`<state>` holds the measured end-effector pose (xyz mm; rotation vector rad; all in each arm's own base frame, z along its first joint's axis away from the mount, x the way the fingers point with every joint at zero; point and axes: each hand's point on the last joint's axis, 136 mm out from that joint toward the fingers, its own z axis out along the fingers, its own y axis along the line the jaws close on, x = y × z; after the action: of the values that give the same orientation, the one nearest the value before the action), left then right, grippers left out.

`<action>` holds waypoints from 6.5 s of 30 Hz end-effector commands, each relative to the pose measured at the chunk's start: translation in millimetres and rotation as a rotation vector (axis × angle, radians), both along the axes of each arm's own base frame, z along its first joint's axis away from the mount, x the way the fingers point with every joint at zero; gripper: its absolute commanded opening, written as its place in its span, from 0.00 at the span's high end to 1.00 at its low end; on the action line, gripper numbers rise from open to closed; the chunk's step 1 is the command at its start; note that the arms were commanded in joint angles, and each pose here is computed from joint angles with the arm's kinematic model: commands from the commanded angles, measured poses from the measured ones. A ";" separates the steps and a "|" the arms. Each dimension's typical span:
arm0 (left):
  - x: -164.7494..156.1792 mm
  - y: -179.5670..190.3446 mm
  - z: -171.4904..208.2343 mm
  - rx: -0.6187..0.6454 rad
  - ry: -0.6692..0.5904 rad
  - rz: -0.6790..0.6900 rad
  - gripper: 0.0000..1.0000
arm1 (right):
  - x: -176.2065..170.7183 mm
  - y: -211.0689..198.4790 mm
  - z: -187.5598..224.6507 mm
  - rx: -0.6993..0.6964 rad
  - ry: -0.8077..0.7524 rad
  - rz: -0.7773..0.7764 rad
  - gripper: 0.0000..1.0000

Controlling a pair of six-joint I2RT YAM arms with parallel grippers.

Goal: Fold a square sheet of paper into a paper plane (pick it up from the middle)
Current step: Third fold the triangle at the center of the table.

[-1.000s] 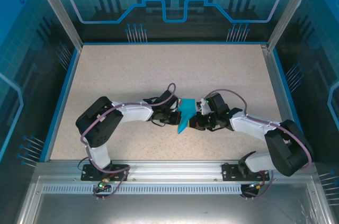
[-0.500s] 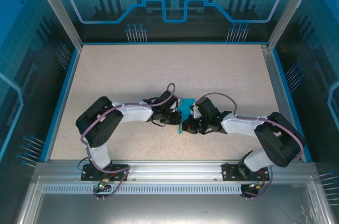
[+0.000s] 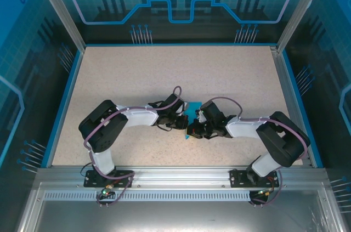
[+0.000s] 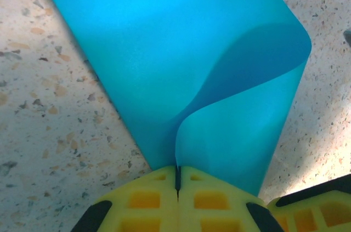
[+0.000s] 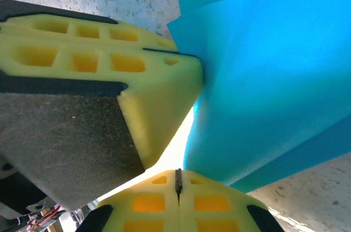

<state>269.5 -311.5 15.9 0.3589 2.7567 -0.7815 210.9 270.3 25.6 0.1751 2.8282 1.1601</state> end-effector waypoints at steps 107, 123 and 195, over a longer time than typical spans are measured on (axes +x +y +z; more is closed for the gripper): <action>-22.1 17.5 -28.5 0.089 0.102 -0.037 1.00 | 49.4 -51.6 -1.4 0.048 -0.016 -0.021 0.90; -21.2 17.0 -26.9 0.089 0.096 -0.036 1.00 | 61.7 -74.5 -26.2 0.008 0.012 -0.047 0.91; -15.8 16.6 -15.0 0.106 0.082 -0.040 0.94 | 61.0 -50.2 -9.5 0.068 0.021 0.104 0.91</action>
<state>265.1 -310.1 15.8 0.4020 2.7924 -0.7738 279.4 216.5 25.4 0.0848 2.8057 1.2778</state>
